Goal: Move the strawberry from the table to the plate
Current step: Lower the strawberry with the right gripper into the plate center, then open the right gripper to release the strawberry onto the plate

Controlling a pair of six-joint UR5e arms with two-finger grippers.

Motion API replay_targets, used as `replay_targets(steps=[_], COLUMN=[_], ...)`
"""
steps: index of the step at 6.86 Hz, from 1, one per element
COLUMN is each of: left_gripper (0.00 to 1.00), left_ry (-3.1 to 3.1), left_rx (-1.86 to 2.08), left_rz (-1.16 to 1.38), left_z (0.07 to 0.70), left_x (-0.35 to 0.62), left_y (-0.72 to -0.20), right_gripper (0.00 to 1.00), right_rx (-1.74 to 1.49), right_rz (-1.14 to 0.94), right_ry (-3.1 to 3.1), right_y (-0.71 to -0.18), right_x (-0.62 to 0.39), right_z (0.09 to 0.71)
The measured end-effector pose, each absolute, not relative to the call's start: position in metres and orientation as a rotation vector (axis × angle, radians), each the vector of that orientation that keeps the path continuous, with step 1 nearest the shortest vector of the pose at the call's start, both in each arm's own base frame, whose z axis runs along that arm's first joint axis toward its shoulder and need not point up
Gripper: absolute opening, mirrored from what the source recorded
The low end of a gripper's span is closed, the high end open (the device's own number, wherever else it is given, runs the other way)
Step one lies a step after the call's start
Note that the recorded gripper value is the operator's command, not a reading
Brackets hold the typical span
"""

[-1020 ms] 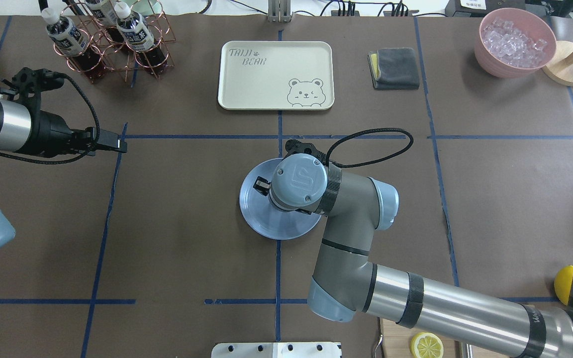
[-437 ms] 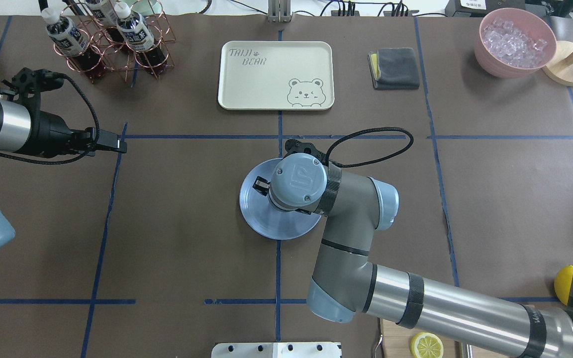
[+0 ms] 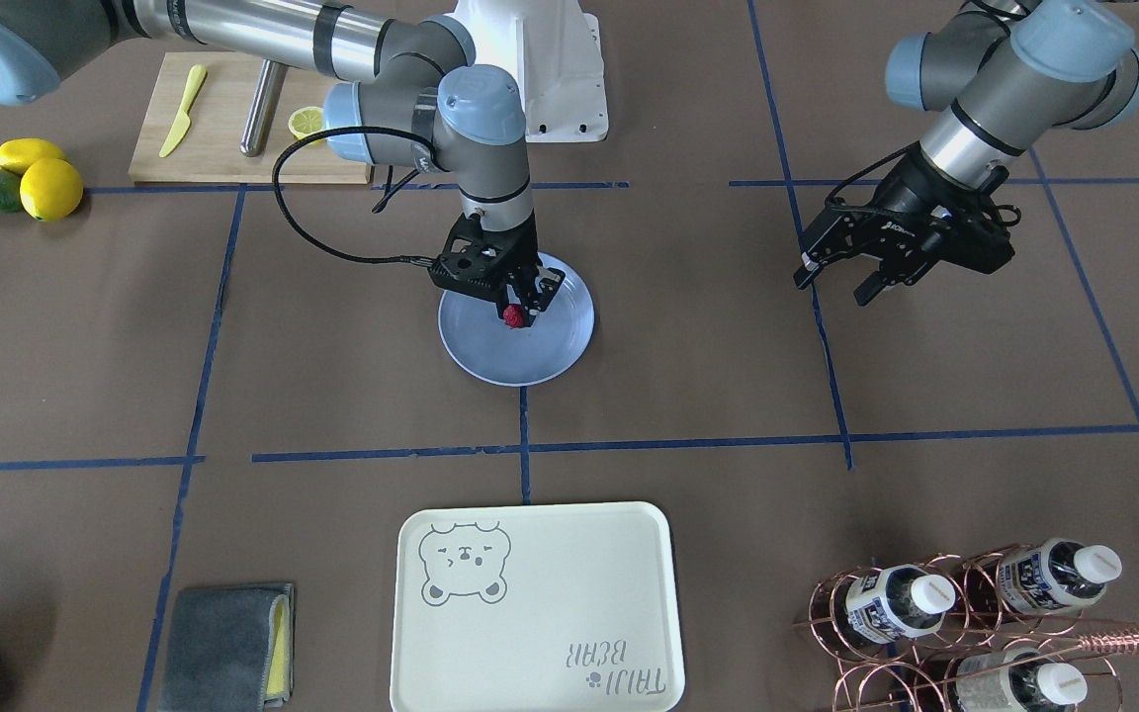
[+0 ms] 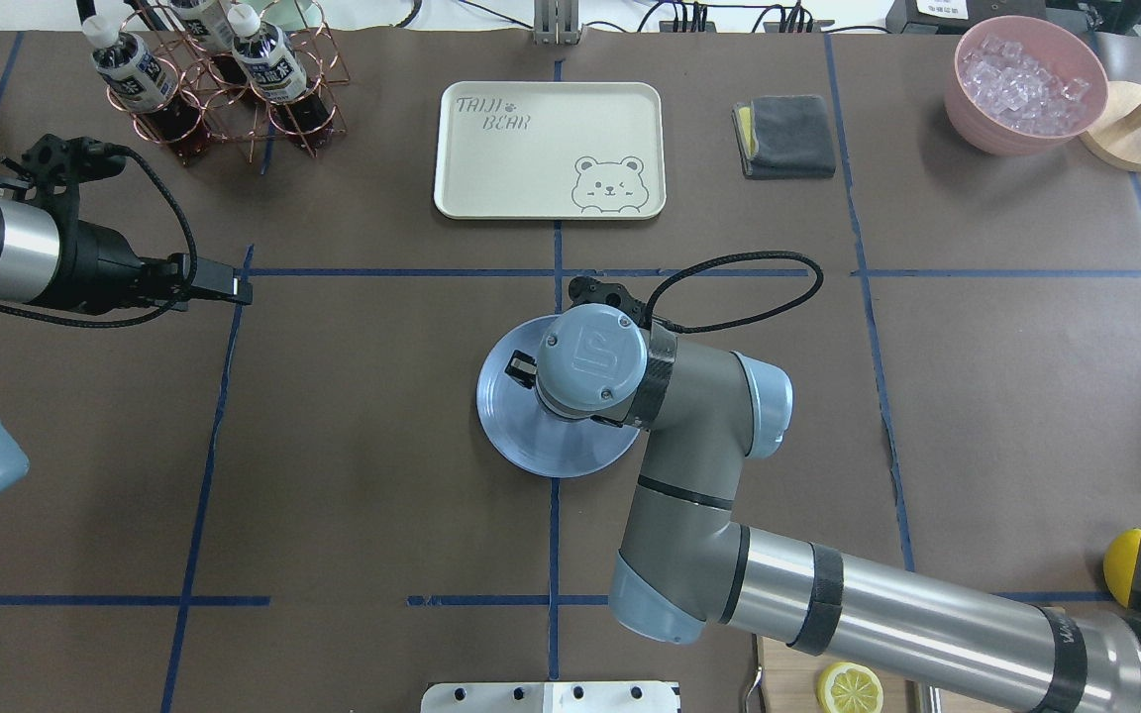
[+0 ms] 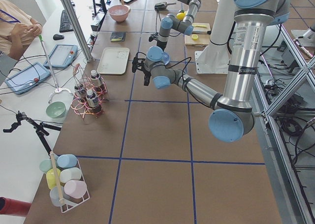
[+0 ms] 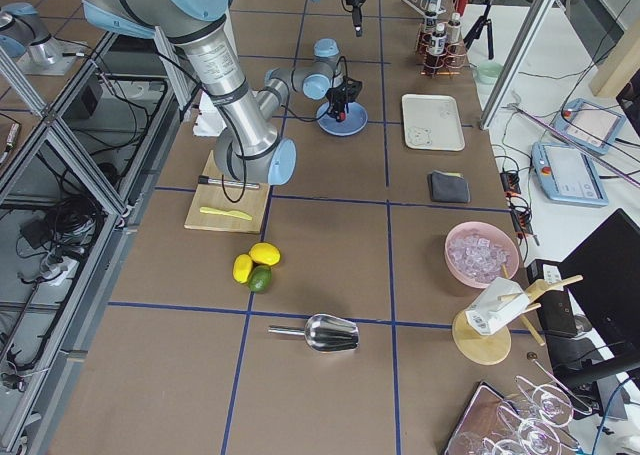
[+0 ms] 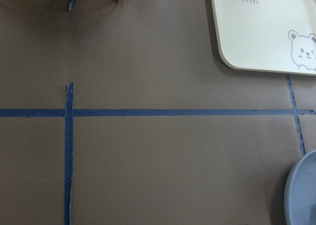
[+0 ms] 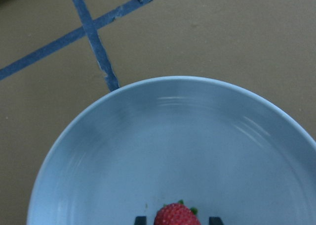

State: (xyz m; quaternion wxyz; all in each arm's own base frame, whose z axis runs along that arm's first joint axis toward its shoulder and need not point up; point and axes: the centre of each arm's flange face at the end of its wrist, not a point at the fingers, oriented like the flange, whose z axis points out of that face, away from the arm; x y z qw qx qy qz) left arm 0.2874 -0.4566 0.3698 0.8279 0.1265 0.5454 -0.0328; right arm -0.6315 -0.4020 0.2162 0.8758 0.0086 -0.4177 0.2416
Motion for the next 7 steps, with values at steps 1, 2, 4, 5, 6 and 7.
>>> replay_targets(steps=[1,2,4,5,6,7], left_gripper=[0.9,0.9,0.91,0.92,0.92,0.92], left_ry=[1.158,1.158,1.157,1.151,1.13,1.092], left_rx=[0.268,0.268,0.267,0.272,0.291,0.328], left_rz=[-0.07,-0.069,-0.069,-0.056,-0.021,0.026], left_z=[0.37,0.37,0.371,0.375,0.386,0.404], left_x=[0.287,0.288,0.287,0.283,0.275,0.259], left_y=[-0.457,-0.457,-0.456,-0.454,-0.451,-0.45], right_gripper=[1.0,1.0,1.0,1.0,1.0,1.0], right_rx=[0.027,0.03,0.03,0.033,0.04,0.044], right_rz=[0.509,0.509,0.507,0.492,0.447,0.392], right_ry=[-0.861,-0.856,-0.858,-0.86,-0.87,-0.872], right_y=[-0.403,-0.403,-0.396,-0.389,-0.38,-0.377], right_x=[-0.631,-0.63,-0.605,-0.571,-0.52,-0.46], right_z=[0.216,0.214,0.197,0.192,0.204,0.229])
